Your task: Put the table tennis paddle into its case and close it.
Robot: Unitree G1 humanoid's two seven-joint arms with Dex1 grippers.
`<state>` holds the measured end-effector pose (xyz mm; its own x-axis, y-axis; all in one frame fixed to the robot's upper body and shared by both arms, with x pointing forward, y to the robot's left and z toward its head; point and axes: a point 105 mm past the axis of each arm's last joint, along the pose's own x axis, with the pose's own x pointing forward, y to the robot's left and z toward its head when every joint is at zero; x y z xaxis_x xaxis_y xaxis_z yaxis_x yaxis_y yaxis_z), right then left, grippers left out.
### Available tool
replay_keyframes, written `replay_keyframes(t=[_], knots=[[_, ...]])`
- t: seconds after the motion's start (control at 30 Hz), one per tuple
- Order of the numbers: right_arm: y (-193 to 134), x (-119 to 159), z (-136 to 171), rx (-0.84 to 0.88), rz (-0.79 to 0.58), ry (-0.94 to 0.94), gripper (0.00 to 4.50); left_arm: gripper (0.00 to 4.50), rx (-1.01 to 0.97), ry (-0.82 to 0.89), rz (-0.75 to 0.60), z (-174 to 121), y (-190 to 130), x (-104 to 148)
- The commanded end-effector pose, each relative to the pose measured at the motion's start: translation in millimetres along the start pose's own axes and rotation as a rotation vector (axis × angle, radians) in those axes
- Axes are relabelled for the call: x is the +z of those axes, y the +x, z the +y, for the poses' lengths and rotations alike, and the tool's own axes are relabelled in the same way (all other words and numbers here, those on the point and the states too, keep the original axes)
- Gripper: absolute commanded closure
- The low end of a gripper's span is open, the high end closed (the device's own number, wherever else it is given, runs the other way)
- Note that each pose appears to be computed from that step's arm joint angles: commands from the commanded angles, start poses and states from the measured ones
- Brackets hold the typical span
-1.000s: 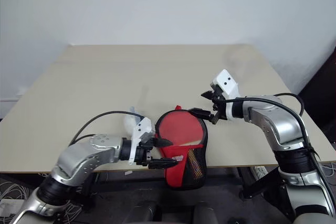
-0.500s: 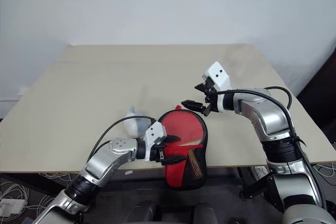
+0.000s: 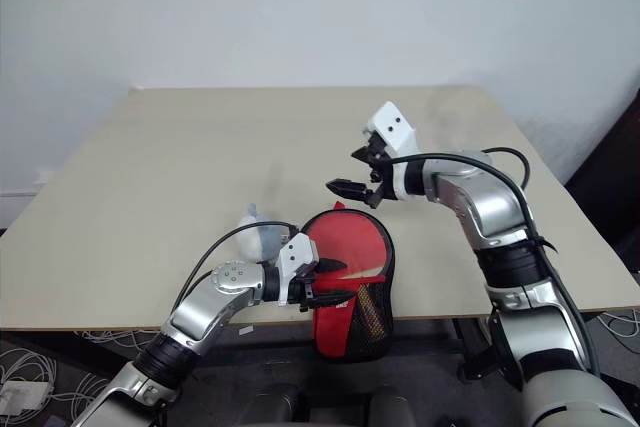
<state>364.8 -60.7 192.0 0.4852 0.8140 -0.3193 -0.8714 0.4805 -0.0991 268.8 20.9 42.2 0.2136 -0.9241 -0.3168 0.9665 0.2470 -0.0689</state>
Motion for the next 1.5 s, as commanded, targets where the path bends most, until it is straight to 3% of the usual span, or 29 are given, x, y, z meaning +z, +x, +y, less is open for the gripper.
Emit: replay_keyframes(t=[0.03,0.13,0.4,0.6,1.23,1.33,1.5], knots=[[14,19,6,0.036,-0.011,-0.03,0.0,3.13,-0.038,-0.066,0.062,-8,3,-19],[38,25,15,0.099,0.016,-0.008,0.0,4.18,-0.041,-0.06,0.065,-8,3,-19],[93,15,35,0.219,0.11,0.011,0.0,4.18,-0.053,-0.042,0.088,-12,2,-23],[115,4,46,0.253,0.164,0.076,0.0,4.18,-0.042,-0.032,0.102,-12,-2,-27],[143,-25,82,0.339,0.292,0.136,0.0,4.18,-0.03,-0.053,0.106,-11,-3,-29],[143,-28,83,0.338,0.306,0.142,0.63,4.21,-0.028,-0.053,0.107,-11,-3,-29],[143,-32,80,0.318,0.321,0.139,2.29,4.21,-0.028,-0.052,0.109,-10,-4,-29]])
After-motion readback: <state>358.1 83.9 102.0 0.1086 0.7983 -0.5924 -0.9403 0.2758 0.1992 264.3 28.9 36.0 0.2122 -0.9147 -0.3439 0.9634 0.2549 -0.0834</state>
